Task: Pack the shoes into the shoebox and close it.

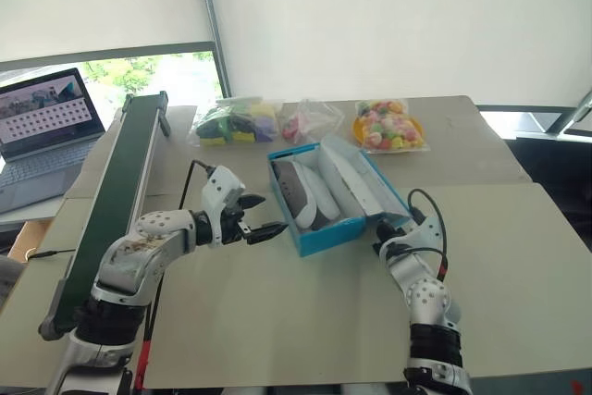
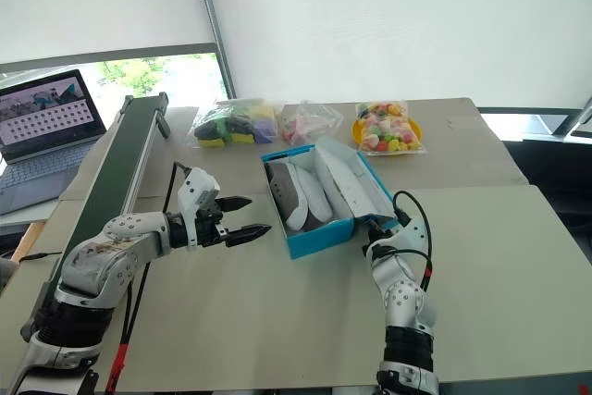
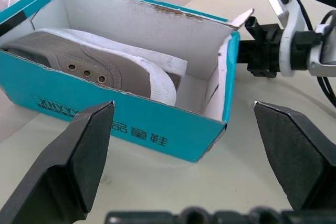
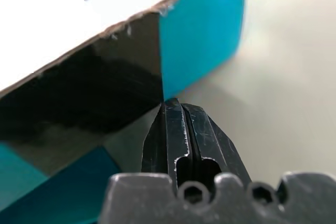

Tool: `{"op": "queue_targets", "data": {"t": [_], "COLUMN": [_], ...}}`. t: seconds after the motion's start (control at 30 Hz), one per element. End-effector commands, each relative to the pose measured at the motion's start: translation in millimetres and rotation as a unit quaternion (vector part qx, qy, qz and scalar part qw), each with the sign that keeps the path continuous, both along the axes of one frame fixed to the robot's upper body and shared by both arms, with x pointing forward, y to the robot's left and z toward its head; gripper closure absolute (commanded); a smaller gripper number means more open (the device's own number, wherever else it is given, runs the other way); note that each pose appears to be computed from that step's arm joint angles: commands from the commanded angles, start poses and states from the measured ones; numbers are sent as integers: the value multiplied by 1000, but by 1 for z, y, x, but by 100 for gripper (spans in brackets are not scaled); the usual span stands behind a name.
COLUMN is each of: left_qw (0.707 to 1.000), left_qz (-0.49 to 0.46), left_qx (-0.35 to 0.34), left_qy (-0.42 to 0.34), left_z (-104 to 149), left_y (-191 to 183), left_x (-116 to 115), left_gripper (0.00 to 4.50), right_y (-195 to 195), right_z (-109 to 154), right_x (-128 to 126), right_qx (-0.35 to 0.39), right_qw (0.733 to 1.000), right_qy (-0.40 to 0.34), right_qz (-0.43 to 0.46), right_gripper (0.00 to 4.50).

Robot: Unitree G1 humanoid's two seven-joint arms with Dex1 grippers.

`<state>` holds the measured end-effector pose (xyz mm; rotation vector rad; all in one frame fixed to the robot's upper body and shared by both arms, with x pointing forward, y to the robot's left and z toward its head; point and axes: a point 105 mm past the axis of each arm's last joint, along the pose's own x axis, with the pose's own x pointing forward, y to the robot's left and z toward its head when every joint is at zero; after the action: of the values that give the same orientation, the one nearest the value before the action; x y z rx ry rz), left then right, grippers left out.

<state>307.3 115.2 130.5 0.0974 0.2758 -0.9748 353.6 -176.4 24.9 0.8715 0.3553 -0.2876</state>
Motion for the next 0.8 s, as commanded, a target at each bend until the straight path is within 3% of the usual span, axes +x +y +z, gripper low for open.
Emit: {"op": "queue_targets", "data": {"t": [0.03,0.3,0.47,0.53,0.63,0.8], "left_qw": [1000,1000,1000,999,999,999], "left_qz": [-5,1,10,16,21,27], "left_qx": [-4,10,16,18,17,3], "left_qy": [-23,-23,-25,-26,-25,-23], "left_z": [17,25,29,30,30,26], "left_y": [0,8,13,15,16,10], "left_x": [-3,-5,-7,-7,-8,-12], "left_gripper": [0,0,0,0,0,0], "right_y": [-8,4,14,17,19,53], "right_z": [19,43,77,110,136,200], "right_x": [21,50,63,58,46,-10], "right_qx": [75,216,280,284,275,217], "right_qw": [993,956,916,883,849,748], "right_qy": [-75,-181,-288,-371,-447,-582], "right_qz": [-59,-77,-14,29,66,235], "right_gripper": [445,445,445,445,445,445]}}
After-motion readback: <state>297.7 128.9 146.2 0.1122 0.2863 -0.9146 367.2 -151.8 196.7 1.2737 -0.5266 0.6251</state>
